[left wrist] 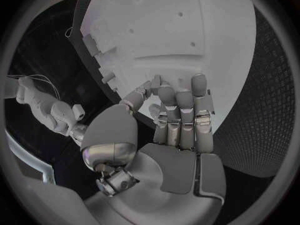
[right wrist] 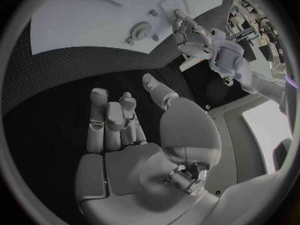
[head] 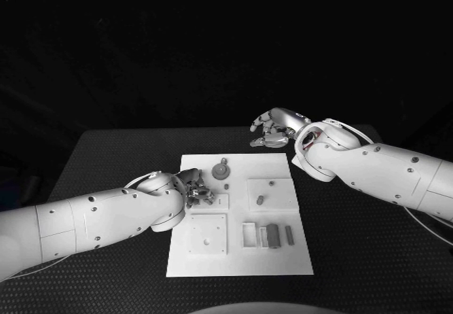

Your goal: Assemble the parts on the task board

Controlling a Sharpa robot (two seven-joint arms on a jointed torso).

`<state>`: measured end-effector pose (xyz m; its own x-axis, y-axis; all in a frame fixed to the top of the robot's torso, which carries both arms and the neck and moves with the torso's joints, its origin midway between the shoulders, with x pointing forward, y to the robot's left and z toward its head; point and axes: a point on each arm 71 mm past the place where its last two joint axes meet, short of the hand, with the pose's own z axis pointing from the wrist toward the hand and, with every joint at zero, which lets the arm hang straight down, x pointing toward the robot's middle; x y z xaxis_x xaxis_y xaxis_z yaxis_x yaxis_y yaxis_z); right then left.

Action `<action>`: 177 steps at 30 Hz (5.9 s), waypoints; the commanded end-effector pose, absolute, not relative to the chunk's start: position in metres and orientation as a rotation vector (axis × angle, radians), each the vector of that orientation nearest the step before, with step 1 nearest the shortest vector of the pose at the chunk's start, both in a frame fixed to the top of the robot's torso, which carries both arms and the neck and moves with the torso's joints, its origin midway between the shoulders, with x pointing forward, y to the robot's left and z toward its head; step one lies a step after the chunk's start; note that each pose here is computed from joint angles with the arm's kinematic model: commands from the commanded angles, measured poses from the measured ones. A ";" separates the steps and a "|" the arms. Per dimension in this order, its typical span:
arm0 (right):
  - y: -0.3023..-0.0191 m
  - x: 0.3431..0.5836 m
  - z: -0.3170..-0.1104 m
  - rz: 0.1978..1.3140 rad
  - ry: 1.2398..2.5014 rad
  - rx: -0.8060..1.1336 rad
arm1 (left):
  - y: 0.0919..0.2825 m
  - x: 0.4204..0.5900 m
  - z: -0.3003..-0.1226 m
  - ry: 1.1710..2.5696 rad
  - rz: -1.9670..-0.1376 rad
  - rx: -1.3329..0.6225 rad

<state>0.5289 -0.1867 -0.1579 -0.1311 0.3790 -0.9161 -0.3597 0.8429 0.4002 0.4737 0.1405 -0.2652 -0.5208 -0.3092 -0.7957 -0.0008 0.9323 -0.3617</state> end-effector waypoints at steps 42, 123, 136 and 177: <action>-0.188 0.529 -0.159 0.632 1.588 0.009 | 0.143 0.470 -0.267 2.027 -0.437 -0.244; -0.188 0.529 -0.161 0.632 1.592 0.011 | 0.144 0.472 -0.268 1.988 -0.430 -0.241; -0.188 0.529 -0.162 0.631 1.595 0.011 | 0.144 0.471 -0.271 2.013 -0.425 -0.231; -0.189 0.529 -0.163 0.629 1.596 0.012 | 0.146 0.472 -0.272 2.029 -0.429 -0.241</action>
<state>0.5296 -0.1896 -0.1620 -0.1369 0.3769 -0.9161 -0.3500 0.8468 0.4006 0.4727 0.1483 -0.2727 -0.4660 -0.3462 -0.8142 -0.0024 0.9208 -0.3901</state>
